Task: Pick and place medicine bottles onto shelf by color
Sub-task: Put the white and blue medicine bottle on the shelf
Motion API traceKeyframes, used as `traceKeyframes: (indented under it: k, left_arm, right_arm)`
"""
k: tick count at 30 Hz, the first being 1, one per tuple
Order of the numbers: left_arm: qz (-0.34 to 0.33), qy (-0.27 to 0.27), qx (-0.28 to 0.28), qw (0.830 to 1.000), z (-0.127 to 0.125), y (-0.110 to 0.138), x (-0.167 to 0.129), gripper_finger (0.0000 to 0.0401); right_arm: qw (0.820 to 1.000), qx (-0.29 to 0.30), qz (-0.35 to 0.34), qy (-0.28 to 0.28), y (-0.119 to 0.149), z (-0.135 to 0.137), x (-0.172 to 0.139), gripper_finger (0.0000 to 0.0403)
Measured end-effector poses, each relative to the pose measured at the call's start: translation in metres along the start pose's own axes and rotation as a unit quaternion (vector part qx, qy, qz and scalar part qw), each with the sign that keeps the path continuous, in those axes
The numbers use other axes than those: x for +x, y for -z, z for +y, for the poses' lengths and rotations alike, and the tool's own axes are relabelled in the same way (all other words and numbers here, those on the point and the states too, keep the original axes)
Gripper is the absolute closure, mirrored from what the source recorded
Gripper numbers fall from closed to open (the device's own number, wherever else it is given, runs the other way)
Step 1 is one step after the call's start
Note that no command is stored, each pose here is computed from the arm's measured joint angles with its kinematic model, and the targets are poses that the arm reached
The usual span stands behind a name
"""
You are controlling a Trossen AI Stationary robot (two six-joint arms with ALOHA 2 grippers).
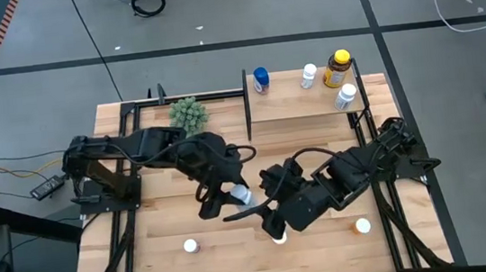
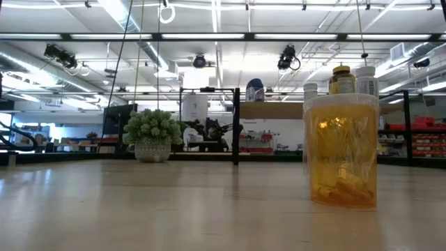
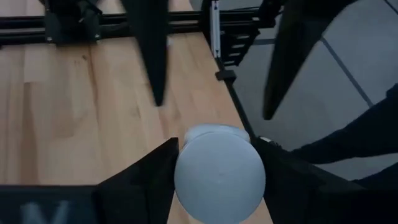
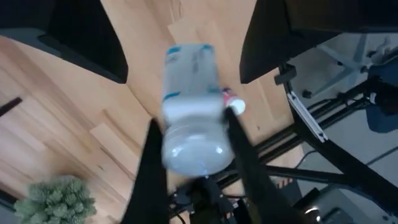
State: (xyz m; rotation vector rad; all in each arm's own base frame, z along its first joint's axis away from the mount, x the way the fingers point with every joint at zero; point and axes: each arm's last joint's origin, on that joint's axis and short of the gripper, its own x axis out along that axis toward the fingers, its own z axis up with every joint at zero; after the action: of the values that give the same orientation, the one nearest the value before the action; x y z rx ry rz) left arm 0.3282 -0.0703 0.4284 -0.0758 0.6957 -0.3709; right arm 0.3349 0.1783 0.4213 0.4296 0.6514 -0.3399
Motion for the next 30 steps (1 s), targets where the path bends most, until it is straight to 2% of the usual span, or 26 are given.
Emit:
traceKeyframes:
  k: [4,8,12,17,26,30]
  left_arm:
    - [-0.009,0.004,-0.01,1.0,-0.002,-0.002,0.0,0.0204]
    - [-0.03,0.004,-0.011,0.999,-0.001,-0.006,0.0,0.0218]
    - [-0.06,0.009,-0.024,0.998,-0.001,-0.012,0.0,0.0206]
    - [-0.074,0.031,-0.023,0.997,-0.004,-0.015,-0.001,0.0193]
    - [-0.079,0.034,-0.03,0.996,-0.003,-0.016,-0.003,0.0214]
    - [-0.081,0.033,-0.03,0.996,-0.004,-0.016,-0.005,0.0196]
  right_arm:
    - [1.0,-0.009,0.002,0.0,-0.001,-0.001,0.001,0.0056]
    - [1.0,-0.002,-0.009,-0.014,-0.004,0.002,0.001,0.0049]
    - [1.0,0.007,-0.012,-0.015,-0.005,0.002,0.002,0.0049]
    - [1.0,0.011,-0.018,-0.008,-0.009,-0.001,0.004,0.0055]
    - [1.0,0.009,-0.014,-0.011,-0.008,-0.001,0.004,0.0083]
    - [1.0,0.009,-0.015,-0.012,-0.009,-0.001,0.004,0.0107]
